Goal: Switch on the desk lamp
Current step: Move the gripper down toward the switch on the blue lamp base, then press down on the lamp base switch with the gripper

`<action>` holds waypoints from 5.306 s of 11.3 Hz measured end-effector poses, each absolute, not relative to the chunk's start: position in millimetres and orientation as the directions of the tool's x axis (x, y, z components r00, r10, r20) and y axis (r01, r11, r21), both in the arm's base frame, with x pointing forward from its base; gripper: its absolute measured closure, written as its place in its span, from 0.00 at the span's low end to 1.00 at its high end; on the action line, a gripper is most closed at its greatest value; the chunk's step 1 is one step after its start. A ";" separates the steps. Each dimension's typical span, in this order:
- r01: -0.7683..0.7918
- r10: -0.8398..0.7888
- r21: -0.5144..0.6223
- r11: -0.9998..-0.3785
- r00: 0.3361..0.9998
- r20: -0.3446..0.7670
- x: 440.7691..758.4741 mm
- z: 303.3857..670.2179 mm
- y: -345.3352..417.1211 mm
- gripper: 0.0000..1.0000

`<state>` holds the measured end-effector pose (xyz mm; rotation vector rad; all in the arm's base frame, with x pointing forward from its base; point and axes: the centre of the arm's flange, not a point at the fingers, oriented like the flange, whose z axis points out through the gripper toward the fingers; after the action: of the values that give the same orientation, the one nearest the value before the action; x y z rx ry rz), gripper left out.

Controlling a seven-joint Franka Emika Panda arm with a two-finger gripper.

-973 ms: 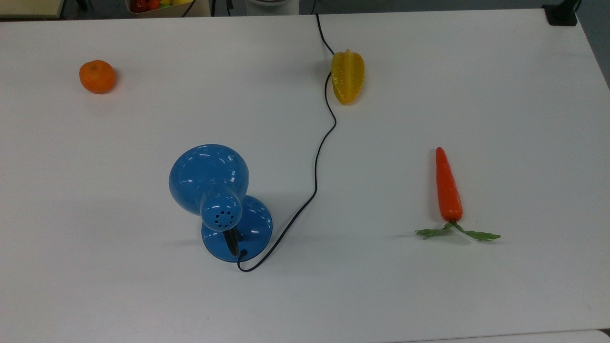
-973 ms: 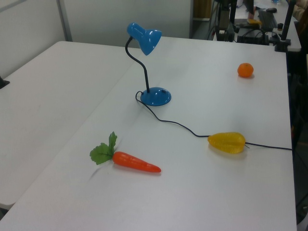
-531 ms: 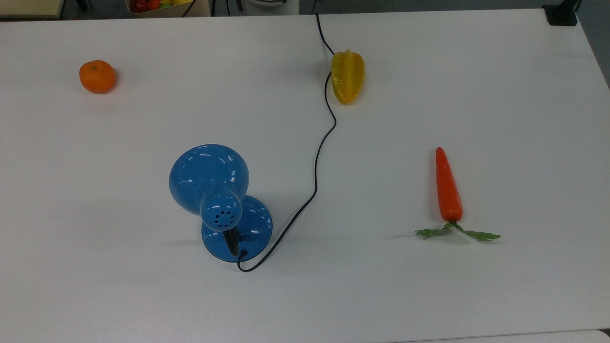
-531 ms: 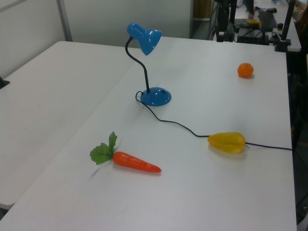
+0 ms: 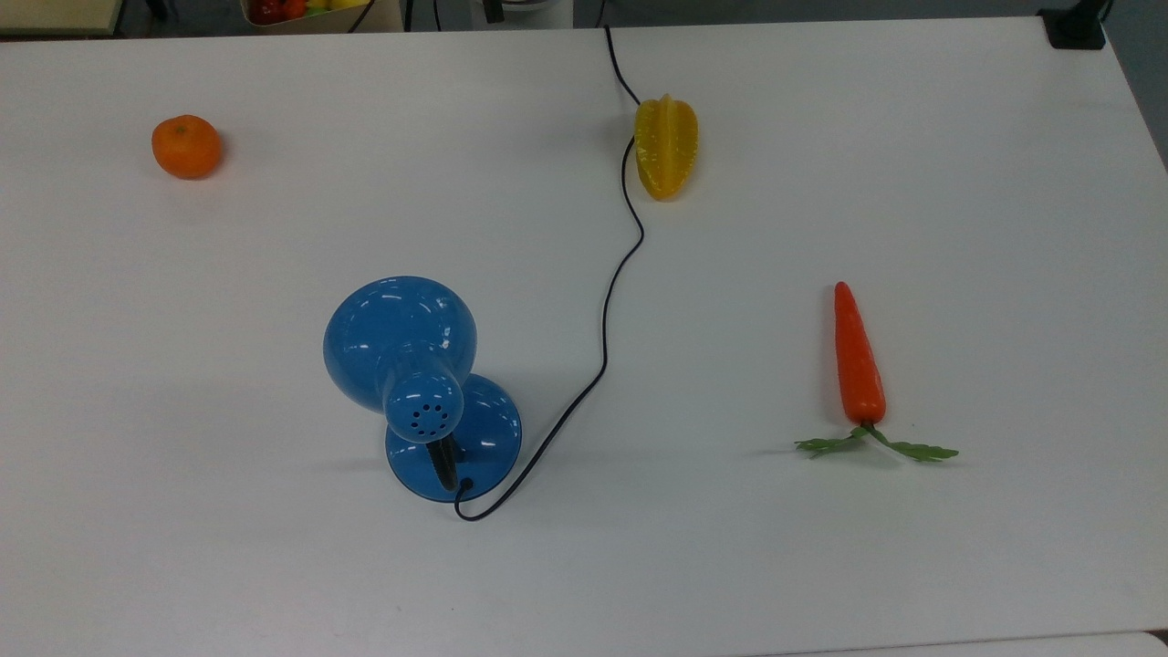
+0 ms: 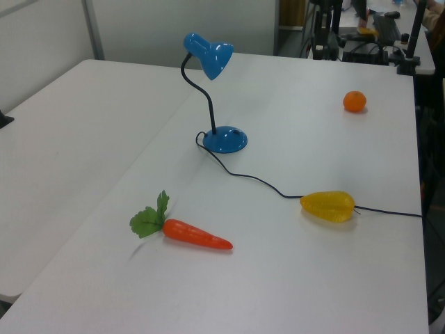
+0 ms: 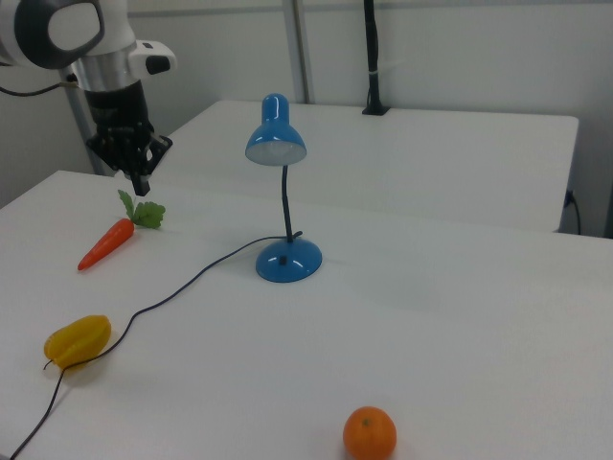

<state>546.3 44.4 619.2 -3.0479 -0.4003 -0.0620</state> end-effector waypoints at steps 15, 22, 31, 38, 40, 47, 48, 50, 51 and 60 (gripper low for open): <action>0.223 0.226 0.040 -0.974 0.970 0.095 630.7 453.8 14.6 0.99; 0.222 0.240 0.095 -0.970 0.932 0.272 675.7 384.5 18.2 0.99; 0.124 0.166 0.112 -0.986 0.819 0.550 706.8 336.3 19.4 0.99; 0.108 0.150 0.110 -0.988 0.827 0.541 707.1 323.2 9.6 0.99; 0.108 0.150 0.110 -0.988 0.827 0.541 707.0 323.1 9.6 0.99; 0.108 0.150 0.110 -0.988 0.829 0.539 705.8 322.6 9.5 0.99; 0.108 0.150 0.109 -0.988 0.830 0.538 705.0 322.0 9.4 0.99; 0.108 0.150 0.109 -0.988 0.830 0.537 704.7 321.7 9.3 0.99; 0.108 0.150 0.109 -0.988 0.830 0.537 704.6 321.6 9.3 0.99; 0.119 0.166 0.122 -0.985 0.830 0.533 704.3 320.8 10.2 0.99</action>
<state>704.3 10.2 320.8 -3.0839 -0.2412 -0.9109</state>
